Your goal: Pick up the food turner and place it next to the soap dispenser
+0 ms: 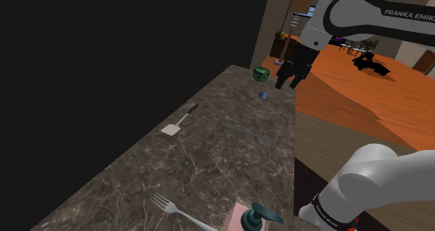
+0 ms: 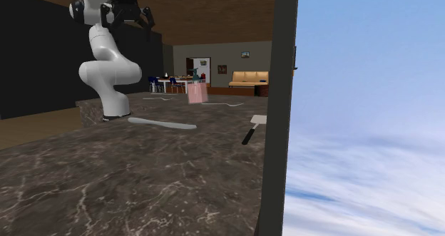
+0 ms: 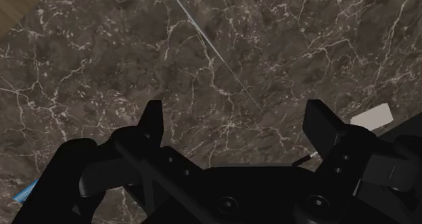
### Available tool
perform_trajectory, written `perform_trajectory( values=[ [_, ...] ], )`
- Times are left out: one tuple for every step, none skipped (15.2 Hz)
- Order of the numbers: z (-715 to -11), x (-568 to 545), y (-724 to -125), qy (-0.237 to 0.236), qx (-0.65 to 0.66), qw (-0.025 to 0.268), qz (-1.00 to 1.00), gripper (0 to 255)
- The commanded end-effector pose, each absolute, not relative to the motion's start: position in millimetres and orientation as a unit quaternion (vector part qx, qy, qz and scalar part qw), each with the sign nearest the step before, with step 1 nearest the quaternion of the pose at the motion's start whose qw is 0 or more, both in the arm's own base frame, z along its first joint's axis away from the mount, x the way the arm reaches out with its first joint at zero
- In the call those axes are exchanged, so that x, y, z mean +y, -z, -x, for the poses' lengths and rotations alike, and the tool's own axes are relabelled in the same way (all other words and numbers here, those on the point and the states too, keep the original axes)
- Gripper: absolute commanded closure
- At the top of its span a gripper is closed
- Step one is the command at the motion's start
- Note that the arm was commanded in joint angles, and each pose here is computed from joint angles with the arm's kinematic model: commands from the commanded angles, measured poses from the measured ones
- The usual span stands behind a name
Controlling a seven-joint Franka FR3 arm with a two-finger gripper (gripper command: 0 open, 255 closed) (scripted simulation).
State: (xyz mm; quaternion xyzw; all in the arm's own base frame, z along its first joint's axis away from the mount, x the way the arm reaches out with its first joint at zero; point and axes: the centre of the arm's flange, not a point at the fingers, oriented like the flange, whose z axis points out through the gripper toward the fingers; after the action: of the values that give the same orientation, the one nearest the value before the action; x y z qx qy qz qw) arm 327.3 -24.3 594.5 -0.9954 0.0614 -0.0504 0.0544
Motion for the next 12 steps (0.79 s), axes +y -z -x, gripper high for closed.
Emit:
perform_trajectory(
  values=[
    [-327,-24,-595,0.05,0.061,0.054,0.995,0],
    [-332,-13,-589,0.05,0.075,0.052,0.995,0],
    [-338,-1,-584,0.049,0.088,0.051,0.994,0],
    [-344,10,-578,0.049,0.101,0.049,0.992,0],
    [-350,21,-573,0.048,0.115,0.047,0.991,0],
    [-356,32,-567,0.048,0.128,0.045,0.99,0],
    [-362,43,-562,0.047,0.141,0.043,0.988,0],
    [-369,54,-556,0.047,0.155,0.041,0.986,0],
    [-376,64,-550,0.046,0.168,0.039,0.984,0],
    [-384,74,-545,0.046,0.181,0.037,0.982,0],
    [-391,84,-539,0.045,0.194,0.035,0.979,0],
    [-399,94,-533,0.045,0.207,0.033,0.977,0]
  ],
)
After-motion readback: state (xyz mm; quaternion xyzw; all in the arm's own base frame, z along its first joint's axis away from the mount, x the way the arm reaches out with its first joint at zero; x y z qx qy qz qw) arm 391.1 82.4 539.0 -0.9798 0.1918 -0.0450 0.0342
